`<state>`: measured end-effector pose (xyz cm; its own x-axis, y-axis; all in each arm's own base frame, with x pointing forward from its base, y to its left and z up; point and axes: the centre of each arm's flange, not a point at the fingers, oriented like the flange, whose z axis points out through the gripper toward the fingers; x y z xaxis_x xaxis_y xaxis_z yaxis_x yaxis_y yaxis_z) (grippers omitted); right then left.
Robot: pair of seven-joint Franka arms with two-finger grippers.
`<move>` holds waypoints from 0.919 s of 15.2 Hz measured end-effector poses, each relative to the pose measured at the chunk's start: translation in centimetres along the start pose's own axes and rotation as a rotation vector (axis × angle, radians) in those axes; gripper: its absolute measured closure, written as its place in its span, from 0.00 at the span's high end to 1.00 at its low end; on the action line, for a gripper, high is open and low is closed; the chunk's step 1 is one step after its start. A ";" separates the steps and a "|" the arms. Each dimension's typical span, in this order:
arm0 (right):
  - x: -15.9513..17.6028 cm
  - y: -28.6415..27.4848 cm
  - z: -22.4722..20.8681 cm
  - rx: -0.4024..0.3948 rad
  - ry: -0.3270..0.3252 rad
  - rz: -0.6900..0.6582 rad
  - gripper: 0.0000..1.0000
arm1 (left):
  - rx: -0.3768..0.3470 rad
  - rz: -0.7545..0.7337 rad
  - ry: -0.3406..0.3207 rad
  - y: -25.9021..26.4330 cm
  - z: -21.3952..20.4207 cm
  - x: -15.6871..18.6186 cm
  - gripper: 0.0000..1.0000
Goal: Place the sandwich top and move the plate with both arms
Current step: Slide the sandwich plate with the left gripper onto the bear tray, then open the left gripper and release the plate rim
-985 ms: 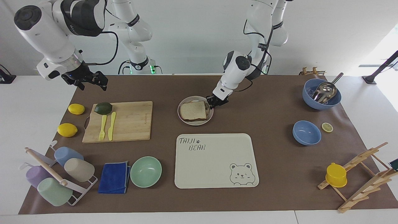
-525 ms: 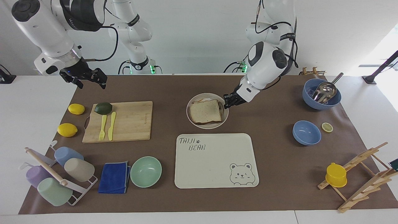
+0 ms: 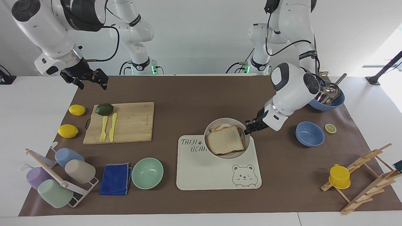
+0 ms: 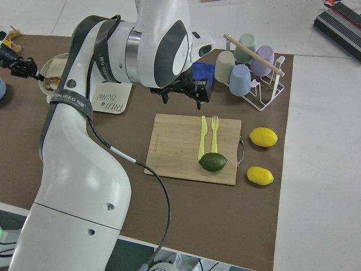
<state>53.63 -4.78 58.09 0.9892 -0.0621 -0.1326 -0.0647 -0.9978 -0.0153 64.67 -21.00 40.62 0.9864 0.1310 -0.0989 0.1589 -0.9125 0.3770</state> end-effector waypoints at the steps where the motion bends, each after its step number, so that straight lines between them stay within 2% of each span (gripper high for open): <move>1: 0.0 0.0 0.0 0.000 0.000 0.000 1.00 | -0.003 -0.002 0.003 -0.4 0.9 1.6 0.04; 5: 0.0 0.0 0.0 0.000 0.000 0.000 1.00 | 0.010 0.020 0.026 -0.7 4.4 4.6 0.04; 10: 0.0 0.0 0.0 0.000 0.000 0.000 1.00 | 0.029 0.065 0.032 0.6 7.5 3.5 0.04; 14: 0.0 0.0 0.0 0.000 0.000 0.000 1.00 | 0.036 0.084 0.029 -0.1 8.4 3.3 0.04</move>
<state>53.63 -4.77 58.09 0.9892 -0.0621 -0.1329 -0.0647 -0.9978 -0.0153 67.61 -23.74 32.54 0.9971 0.0641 -0.0409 0.0744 -0.9341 0.3493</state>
